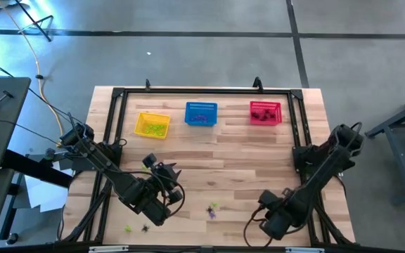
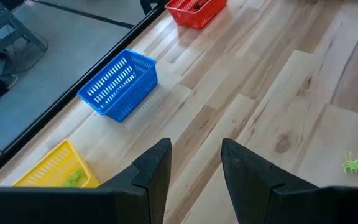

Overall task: Sort Halloween decoration
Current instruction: Put the purple spider toy into the blue bin

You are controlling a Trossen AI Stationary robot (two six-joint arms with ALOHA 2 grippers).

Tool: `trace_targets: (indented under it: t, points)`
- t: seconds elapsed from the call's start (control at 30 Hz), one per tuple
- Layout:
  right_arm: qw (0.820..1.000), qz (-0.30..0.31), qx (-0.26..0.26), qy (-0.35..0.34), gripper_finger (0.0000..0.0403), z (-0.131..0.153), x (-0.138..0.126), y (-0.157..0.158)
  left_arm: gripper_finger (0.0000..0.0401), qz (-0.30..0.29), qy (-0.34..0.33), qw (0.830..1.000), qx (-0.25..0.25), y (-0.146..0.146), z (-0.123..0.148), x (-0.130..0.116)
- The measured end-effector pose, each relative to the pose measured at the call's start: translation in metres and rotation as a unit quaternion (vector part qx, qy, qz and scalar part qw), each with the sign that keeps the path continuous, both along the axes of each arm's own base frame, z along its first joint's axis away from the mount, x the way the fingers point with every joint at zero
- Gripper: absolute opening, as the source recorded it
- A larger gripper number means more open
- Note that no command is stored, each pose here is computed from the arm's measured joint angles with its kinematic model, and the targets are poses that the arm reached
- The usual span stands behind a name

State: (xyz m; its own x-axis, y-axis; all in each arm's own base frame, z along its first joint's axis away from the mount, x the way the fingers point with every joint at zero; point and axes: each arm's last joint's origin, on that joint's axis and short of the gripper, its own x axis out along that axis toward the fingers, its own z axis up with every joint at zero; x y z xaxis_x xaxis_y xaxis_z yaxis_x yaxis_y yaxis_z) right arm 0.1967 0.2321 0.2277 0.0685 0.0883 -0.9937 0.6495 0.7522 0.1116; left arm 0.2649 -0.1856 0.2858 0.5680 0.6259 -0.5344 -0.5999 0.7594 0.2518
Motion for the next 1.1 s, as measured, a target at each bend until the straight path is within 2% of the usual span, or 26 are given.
trace_targets:
  t: [0.43, 0.73, 0.97, 1.1]
  points:
    - [0.997, 0.006, -0.006, 0.083, 0.0108, -0.037, 0.005, 0.014, 0.0131, -0.004, 0.014, 1.0, -0.026, -0.002, -0.001, 0.0]
    - [0.99, 0.016, -0.013, 0.138, 0.0108, -0.063, -0.012, 0.006, 0.0131, -0.01, 0.015, 0.999, -0.027, -0.005, -0.001, -0.002]
    - [0.992, 0.037, 0.015, 0.121, 0.0108, -0.083, -0.014, 0.003, 0.0131, -0.013, 0.013, 0.999, -0.029, -0.007, -0.001, -0.004]
    - [0.991, 0.037, 0.008, 0.125, 0.0108, -0.092, -0.019, -0.003, 0.0131, -0.01, 0.011, 0.999, -0.031, -0.007, -0.001, -0.004]
